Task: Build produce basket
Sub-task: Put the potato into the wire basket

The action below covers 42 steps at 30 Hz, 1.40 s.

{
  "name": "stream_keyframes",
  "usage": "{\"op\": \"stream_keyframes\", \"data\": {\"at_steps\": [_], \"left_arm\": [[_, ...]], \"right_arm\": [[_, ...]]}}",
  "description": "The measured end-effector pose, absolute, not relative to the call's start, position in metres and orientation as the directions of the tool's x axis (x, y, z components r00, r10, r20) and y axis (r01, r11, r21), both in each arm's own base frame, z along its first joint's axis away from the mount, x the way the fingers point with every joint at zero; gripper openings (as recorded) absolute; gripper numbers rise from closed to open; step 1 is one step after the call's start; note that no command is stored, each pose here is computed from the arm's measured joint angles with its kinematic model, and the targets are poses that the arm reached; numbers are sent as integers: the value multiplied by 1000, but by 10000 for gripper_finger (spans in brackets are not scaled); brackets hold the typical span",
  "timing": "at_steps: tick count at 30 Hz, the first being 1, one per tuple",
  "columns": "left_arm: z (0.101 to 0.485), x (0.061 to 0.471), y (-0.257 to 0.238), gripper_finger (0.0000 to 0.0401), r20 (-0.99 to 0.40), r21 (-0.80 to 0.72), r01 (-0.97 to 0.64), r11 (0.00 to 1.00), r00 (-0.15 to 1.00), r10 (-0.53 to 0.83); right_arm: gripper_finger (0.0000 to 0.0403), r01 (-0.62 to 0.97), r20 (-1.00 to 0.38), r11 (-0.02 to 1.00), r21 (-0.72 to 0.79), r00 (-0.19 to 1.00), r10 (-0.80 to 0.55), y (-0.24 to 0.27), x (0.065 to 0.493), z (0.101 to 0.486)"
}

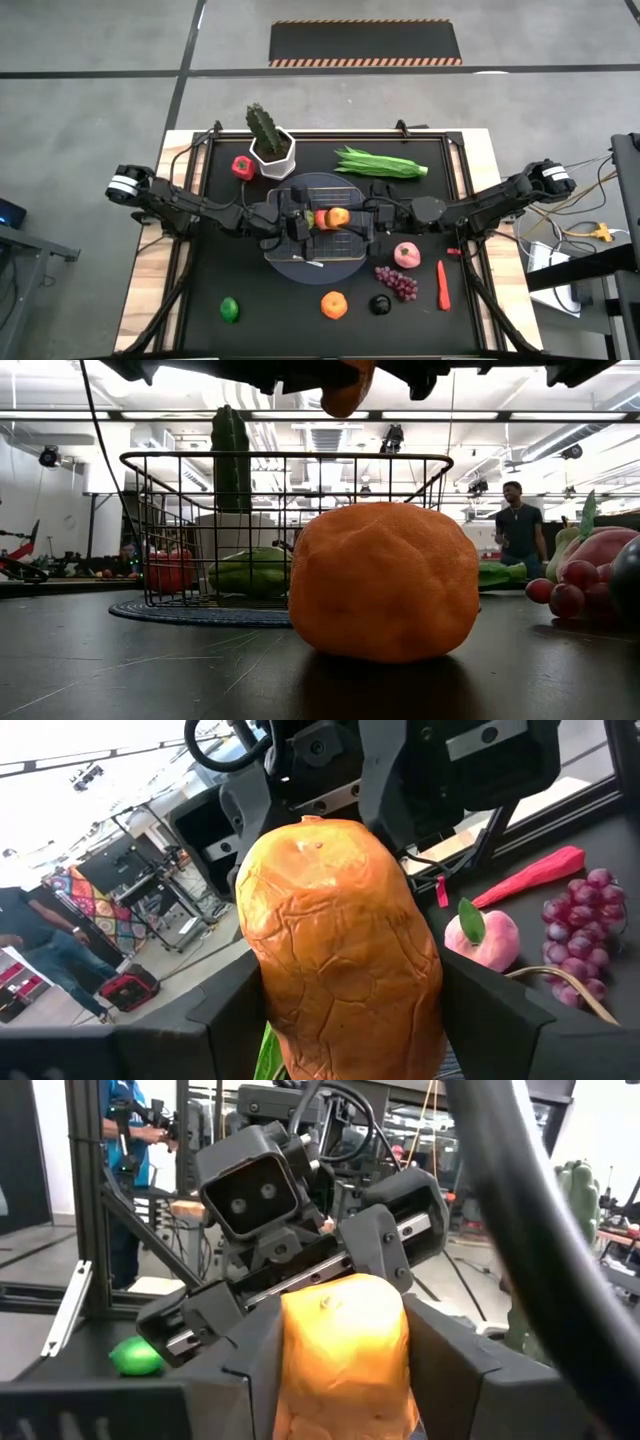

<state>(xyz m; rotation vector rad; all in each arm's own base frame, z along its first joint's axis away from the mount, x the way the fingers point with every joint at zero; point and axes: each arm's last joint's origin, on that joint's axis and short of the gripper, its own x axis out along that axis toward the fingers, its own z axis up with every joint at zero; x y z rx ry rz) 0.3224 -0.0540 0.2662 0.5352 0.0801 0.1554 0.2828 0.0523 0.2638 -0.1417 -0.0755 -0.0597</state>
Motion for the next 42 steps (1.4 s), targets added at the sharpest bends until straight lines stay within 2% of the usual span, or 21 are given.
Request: {"op": "stream_keyframes", "data": {"at_steps": [5,16,20,29,33,42], "left_arm": [[266,323,-54,239,-32,466,-134,875,985,168],[263,322,-52,311,-62,459,-156,874,976,207],[258,322,-52,315,-113,482,-151,863,966,232],[256,318,-46,316,-138,524,-276,806,906,400],[258,317,-46,316,-131,521,-284,805,905,404],[260,316,-46,316,-125,511,-292,808,906,405]], "right_arm": [[155,64,75,990,-130,996,-54,52,283,264],[155,91,28,987,-129,996,-89,50,280,262],[156,147,-28,982,-116,988,-152,48,275,261],[156,244,-188,968,-54,950,-250,35,273,246],[156,299,-266,954,-15,918,-292,24,275,234],[157,363,-335,932,5,879,-340,11,284,211]]}}
